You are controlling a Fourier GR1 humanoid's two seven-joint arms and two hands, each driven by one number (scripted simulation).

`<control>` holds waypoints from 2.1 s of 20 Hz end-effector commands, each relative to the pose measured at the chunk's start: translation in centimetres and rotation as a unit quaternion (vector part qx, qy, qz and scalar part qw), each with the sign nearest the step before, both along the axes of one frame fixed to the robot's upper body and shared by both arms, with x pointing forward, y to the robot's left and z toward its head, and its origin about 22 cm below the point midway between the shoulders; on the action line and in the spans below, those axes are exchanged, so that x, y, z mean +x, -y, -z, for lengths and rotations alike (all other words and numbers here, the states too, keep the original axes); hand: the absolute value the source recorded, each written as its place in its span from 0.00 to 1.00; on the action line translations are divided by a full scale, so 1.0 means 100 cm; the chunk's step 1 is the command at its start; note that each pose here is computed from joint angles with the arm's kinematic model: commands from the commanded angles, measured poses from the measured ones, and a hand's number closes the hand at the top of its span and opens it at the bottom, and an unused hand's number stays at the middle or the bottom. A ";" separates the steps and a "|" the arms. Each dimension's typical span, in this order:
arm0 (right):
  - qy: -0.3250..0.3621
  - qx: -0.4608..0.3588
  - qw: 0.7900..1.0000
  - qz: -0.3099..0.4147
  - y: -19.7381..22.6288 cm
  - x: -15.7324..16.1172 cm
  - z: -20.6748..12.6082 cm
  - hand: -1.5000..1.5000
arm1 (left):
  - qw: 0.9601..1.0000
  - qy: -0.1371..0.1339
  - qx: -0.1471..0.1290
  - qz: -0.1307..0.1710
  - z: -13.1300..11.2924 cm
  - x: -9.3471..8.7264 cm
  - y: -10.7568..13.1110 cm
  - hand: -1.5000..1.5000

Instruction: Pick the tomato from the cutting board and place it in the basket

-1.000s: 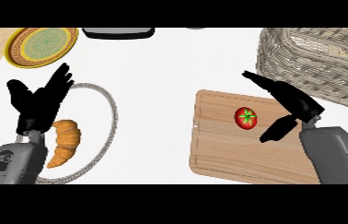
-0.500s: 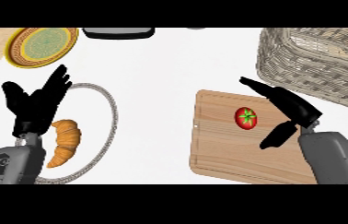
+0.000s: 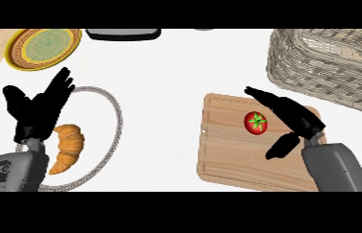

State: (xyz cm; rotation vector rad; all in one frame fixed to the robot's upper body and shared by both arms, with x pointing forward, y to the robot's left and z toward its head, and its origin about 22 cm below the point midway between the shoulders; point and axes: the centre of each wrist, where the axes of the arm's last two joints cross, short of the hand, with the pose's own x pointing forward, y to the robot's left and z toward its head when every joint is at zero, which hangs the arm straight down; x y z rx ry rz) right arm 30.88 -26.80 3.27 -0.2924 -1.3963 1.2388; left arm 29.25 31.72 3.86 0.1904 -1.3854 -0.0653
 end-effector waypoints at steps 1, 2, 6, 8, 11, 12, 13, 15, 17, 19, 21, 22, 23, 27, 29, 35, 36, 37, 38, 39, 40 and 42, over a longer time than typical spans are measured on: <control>0.003 -0.016 1.000 0.013 -0.007 -0.004 0.015 0.00 | 1.000 -0.007 -0.002 -0.011 -0.004 -0.013 0.004 0.50; 0.010 -0.013 1.000 0.001 -0.022 0.003 0.006 0.00 | 1.000 0.003 0.001 0.003 0.012 0.011 0.001 0.50; 0.015 -0.065 0.997 -0.037 -0.026 -0.003 0.012 1.00 | 1.000 0.006 -0.001 0.003 -0.014 0.002 0.025 0.50; 0.027 -0.061 0.997 -0.036 -0.043 -0.009 0.028 1.00 | 1.000 0.001 0.000 0.002 -0.001 0.015 0.015 0.50; 0.017 -0.071 0.997 -0.040 -0.014 -0.012 0.024 1.00 | 1.000 -0.006 -0.001 0.007 -0.009 -0.003 0.007 0.50; 0.025 -0.067 0.997 -0.042 -0.019 0.001 0.021 1.00 | 1.000 0.005 0.007 0.005 -0.005 -0.010 0.014 0.50; 0.024 -0.073 0.996 -0.042 -0.055 0.006 0.033 1.00 | 1.000 -0.003 0.002 0.002 -0.013 -0.009 0.026 0.50; 0.020 -0.074 0.996 -0.047 -0.022 -0.003 0.034 1.00 | 1.000 -0.001 0.003 0.002 -0.010 0.002 0.005 0.50; 0.019 -0.077 0.995 -0.056 -0.048 0.015 0.028 1.00 | 1.000 -0.001 0.006 -0.002 0.000 -0.003 0.003 0.50; 0.019 -0.083 0.996 -0.033 -0.047 -0.021 0.035 1.00 | 1.000 -0.003 -0.007 0.003 0.002 -0.012 0.004 0.50; 0.014 -0.071 0.997 0.021 -0.091 -0.027 0.022 1.00 | 1.000 0.003 0.005 -0.007 -0.009 -0.007 -0.013 0.50; 0.009 -0.065 0.997 0.042 -0.114 -0.038 0.021 1.00 | 1.000 -0.005 0.011 -0.011 0.002 -0.001 -0.001 0.50; 0.009 -0.066 0.996 0.066 -0.126 -0.038 0.015 1.00 | 1.000 -0.003 0.008 -0.003 0.006 -0.005 -0.009 0.50; -0.003 -0.027 0.994 0.109 -0.143 -0.088 0.012 1.00 | 1.000 0.002 0.002 -0.006 -0.001 0.006 0.005 0.50; -0.009 0.059 0.990 0.125 -0.155 -0.087 0.005 1.00 | 1.000 0.001 0.001 -0.004 -0.004 0.008 0.017 0.50; 0.111 0.220 0.961 0.129 -0.174 -0.119 -0.043 1.00 | 1.000 -0.004 0.002 0.002 0.006 -0.007 -0.009 0.50; 0.126 0.228 0.957 0.130 -0.171 -0.130 -0.067 1.00 | 1.000 -0.010 -0.002 -0.005 0.005 -0.007 -0.001 0.50; 0.150 0.215 0.954 0.145 -0.165 -0.129 -0.077 1.00 | 1.000 -0.003 -0.003 0.003 0.000 0.000 0.008 0.50; 0.156 0.222 0.948 0.166 -0.165 -0.133 -0.097 1.00 | 1.000 -0.005 0.002 -0.005 0.006 -0.006 0.000 0.50; 0.171 0.217 0.945 0.176 -0.164 -0.135 -0.100 1.00 | 1.000 0.002 0.002 -0.005 0.007 -0.004 0.012 0.50; 0.186 0.225 0.939 0.183 -0.156 -0.140 -0.120 1.00 | 1.000 -0.002 0.007 -0.009 -0.004 0.002 0.002 0.50; 0.197 0.214 0.933 0.212 -0.148 -0.139 -0.138 1.00 | 1.000 -0.001 0.000 0.007 -0.005 -0.008 -0.005 0.50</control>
